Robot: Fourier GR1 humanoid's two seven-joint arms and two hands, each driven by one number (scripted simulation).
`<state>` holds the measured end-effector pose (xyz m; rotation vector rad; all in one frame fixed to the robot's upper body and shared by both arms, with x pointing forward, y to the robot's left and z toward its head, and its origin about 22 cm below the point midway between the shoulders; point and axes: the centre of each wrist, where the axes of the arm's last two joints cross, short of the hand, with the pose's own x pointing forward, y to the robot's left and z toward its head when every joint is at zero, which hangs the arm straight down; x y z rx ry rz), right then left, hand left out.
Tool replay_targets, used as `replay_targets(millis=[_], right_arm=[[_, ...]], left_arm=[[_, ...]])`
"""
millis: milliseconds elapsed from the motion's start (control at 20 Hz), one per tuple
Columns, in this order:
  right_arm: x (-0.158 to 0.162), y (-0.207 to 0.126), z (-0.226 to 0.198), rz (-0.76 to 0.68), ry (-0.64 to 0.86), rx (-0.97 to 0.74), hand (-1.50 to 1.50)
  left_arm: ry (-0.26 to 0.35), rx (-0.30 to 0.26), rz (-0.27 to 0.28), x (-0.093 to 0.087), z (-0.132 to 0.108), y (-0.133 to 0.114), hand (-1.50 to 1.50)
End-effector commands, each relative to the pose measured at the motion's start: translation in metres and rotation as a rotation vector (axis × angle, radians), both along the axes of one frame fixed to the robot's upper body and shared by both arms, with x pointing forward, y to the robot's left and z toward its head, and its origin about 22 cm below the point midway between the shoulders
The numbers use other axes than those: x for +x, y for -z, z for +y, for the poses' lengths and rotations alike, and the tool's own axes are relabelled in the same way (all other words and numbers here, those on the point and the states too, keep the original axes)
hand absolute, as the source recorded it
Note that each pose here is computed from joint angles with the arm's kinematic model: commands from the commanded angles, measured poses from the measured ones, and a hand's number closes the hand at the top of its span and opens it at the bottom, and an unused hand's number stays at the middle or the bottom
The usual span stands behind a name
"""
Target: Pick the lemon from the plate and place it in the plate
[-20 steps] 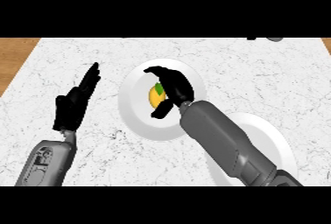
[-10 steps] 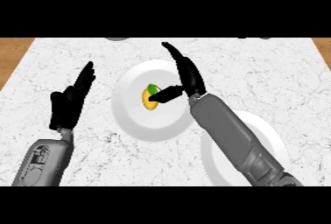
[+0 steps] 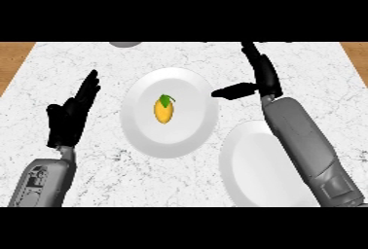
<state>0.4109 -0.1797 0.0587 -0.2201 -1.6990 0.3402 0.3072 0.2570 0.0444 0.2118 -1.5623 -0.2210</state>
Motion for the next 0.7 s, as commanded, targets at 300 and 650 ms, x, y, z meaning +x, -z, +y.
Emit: replay_targets(millis=[300,650], right_arm=[[-0.003,0.004,-0.122,0.003,-0.019,-0.009,-1.50],[-0.002,0.021,-0.139,-0.001,-0.003,0.005,-1.50]], left_arm=[[0.000,0.009,0.017,0.004,-0.003,-0.028,0.00],[0.006,0.004,-0.013,0.003,-0.013,-0.011,0.00]])
